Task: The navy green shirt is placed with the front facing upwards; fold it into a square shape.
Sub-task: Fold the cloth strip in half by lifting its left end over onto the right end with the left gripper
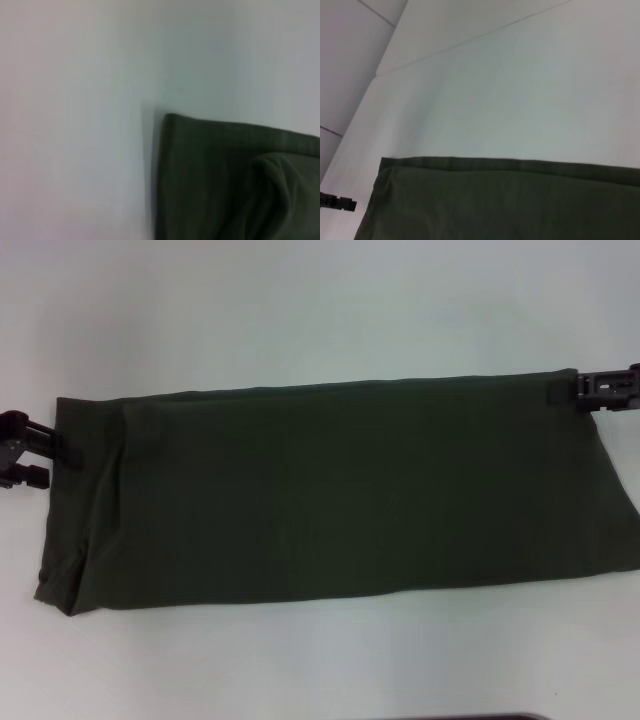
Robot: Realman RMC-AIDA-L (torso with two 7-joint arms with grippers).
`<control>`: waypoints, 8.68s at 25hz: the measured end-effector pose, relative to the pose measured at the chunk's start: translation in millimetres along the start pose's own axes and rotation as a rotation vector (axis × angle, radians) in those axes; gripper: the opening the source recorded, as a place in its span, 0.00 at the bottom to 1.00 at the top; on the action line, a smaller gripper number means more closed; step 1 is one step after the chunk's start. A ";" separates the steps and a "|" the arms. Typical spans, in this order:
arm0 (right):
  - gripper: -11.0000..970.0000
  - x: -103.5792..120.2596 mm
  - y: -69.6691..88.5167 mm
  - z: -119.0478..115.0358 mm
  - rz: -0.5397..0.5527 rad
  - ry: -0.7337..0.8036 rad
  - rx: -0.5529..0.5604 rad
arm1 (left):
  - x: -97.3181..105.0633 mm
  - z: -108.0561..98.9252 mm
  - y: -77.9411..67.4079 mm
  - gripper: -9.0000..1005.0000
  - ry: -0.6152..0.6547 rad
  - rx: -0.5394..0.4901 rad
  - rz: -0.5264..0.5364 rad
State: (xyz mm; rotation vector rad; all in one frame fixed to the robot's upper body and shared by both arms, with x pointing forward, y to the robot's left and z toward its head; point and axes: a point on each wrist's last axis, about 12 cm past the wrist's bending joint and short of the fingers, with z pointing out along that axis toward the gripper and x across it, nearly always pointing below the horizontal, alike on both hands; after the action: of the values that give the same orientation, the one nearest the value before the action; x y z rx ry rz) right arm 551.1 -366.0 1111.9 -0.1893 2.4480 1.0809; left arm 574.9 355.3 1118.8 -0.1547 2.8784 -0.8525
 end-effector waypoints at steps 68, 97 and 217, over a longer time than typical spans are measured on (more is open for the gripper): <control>0.96 -1.4 0.9 -0.8 -0.001 0.016 0.001 | 2.1 28.2 -8.4 0.55 0.051 -0.030 -0.012; 0.96 -1.0 0.1 -1.4 -0.003 0.019 0.007 | 0.6 19.3 -4.2 0.52 0.045 -0.027 -0.052; 0.94 4.7 -2.5 -4.3 -0.005 0.034 0.012 | 6.5 39.0 -17.8 0.39 0.090 0.040 -0.081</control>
State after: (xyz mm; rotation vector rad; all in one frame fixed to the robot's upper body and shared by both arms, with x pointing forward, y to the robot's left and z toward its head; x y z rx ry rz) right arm 546.2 -370.6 1110.6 -0.2111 2.4819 1.0695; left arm 575.7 318.7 1095.5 -0.2357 2.9532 -0.9544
